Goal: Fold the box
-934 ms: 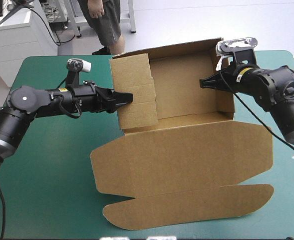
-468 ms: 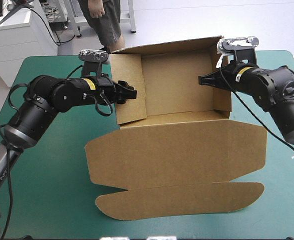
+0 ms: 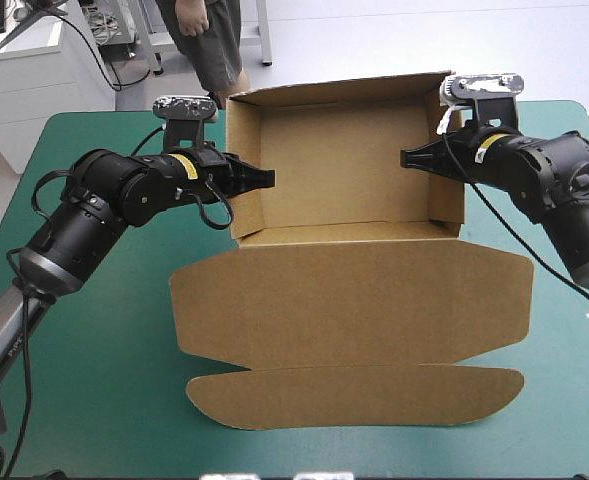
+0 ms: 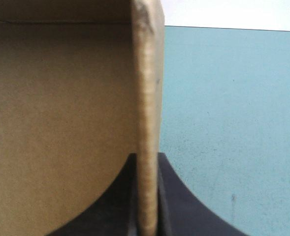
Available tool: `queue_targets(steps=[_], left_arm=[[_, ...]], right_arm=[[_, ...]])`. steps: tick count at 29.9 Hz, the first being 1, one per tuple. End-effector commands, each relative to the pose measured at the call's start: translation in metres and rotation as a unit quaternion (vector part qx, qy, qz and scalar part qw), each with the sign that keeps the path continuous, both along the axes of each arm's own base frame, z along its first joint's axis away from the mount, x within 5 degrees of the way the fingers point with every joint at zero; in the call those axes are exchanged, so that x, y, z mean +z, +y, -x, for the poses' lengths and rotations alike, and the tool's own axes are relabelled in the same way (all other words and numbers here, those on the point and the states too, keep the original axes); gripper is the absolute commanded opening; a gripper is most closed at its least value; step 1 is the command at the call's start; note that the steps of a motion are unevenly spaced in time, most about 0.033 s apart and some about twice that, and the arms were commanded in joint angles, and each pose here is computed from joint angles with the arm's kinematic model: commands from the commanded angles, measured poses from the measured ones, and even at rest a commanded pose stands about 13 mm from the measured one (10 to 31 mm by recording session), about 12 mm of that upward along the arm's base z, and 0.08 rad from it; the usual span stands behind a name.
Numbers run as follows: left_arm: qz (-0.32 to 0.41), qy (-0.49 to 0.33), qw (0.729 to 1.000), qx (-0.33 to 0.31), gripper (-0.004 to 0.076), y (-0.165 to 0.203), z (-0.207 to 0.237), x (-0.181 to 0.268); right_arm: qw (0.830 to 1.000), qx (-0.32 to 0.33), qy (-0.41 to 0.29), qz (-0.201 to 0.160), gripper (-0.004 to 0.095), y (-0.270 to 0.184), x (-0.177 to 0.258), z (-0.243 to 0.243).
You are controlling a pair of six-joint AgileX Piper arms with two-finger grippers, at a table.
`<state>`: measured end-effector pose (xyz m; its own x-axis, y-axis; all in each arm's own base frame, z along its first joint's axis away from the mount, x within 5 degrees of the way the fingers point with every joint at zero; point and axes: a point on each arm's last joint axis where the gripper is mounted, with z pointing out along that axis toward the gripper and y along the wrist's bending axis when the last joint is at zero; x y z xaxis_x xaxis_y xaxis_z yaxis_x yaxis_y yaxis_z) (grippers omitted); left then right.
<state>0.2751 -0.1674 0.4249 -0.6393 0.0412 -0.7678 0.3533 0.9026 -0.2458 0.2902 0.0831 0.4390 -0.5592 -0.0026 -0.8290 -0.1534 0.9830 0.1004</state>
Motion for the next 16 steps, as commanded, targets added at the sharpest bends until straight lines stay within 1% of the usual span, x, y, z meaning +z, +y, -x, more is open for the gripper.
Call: queue_targets(steps=[1, 5, 12, 16], left_arm=[[0.069, -0.050, 0.996, -0.015, -0.0006, -0.004, 0.010, 0.028], [0.046, -0.027, 0.998, -0.014, -0.0006, -0.009, 0.001, 0.015], [-0.050, 0.035, 0.998, -0.006, -0.0006, -0.014, -0.019, -0.024], [-0.080, 0.061, 0.995, -0.011, -0.0006, -0.017, -0.028, -0.041]], right_arm=[[0.998, 0.011, -0.048, -0.037, -0.0008, 0.002, 0.022, 0.009], [1.000, 0.010, -0.005, -0.022, -0.0008, 0.003, 0.010, 0.005], [0.995, 0.016, 0.101, 0.020, -0.0018, 0.008, -0.025, -0.011], [0.988, 0.032, 0.150, 0.017, -0.0017, 0.016, -0.046, -0.023]])
